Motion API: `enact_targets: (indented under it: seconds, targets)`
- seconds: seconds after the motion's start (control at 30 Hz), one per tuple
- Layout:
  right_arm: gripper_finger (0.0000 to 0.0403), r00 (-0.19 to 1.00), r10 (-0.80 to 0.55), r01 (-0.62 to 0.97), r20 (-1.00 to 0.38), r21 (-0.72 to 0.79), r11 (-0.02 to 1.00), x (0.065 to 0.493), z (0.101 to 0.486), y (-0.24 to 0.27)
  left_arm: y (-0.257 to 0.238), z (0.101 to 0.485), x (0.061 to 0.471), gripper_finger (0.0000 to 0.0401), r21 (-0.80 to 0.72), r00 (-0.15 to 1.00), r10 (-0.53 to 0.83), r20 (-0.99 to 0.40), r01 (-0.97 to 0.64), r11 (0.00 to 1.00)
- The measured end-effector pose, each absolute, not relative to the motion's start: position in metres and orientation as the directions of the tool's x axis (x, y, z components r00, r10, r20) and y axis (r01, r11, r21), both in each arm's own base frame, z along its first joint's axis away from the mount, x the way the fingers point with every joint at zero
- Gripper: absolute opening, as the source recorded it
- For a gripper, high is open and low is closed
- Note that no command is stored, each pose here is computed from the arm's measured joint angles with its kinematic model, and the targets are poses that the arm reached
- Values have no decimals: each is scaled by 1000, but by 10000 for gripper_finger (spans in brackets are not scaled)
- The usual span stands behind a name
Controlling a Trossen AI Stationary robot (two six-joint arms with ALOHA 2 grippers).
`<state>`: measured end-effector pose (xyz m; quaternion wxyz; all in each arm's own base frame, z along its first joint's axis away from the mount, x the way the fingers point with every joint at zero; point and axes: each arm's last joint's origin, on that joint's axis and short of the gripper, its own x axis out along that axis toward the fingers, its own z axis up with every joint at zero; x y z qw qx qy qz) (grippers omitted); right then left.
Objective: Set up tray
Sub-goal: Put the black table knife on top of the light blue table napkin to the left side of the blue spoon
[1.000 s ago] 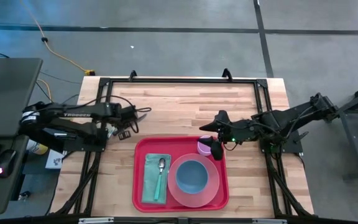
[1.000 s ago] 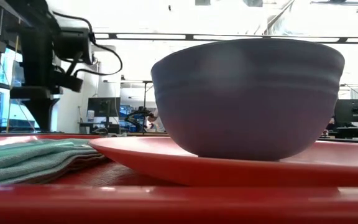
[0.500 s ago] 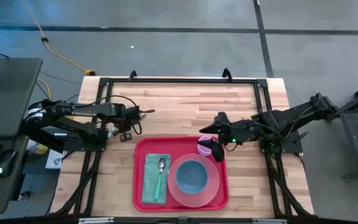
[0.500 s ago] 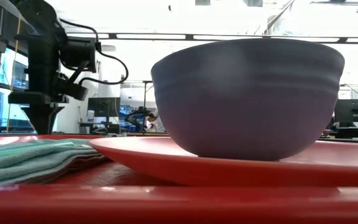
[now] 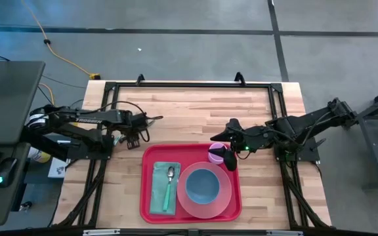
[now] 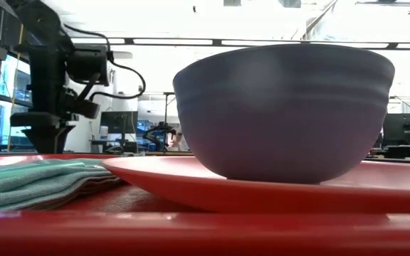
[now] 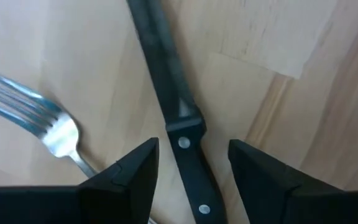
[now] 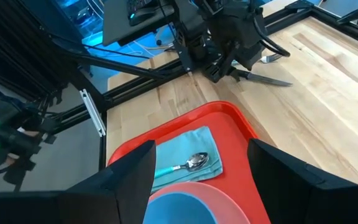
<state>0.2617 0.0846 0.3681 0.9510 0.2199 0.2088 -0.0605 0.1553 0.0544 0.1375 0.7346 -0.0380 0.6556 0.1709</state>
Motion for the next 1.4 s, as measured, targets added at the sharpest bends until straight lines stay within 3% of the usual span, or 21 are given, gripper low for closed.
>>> enact_targets:
  seconds: [0.27,0.6,1.0,1.4]
  targets:
    - [236,905,-17,205,-425,402,892,262,368,85,53,129,150,203,171,70,207,-976,-345,923]
    - [236,905,-17,206,-425,403,892,262,368,85,55,129,153,46,182,99,231,-968,-356,916]
    - [236,905,-9,200,-426,407,891,262,368,85,55,132,157,46,151,112,202,-973,-354,923]
    - [236,901,-7,193,-433,386,902,261,367,85,64,187,183,46,181,151,237,-960,-314,932]
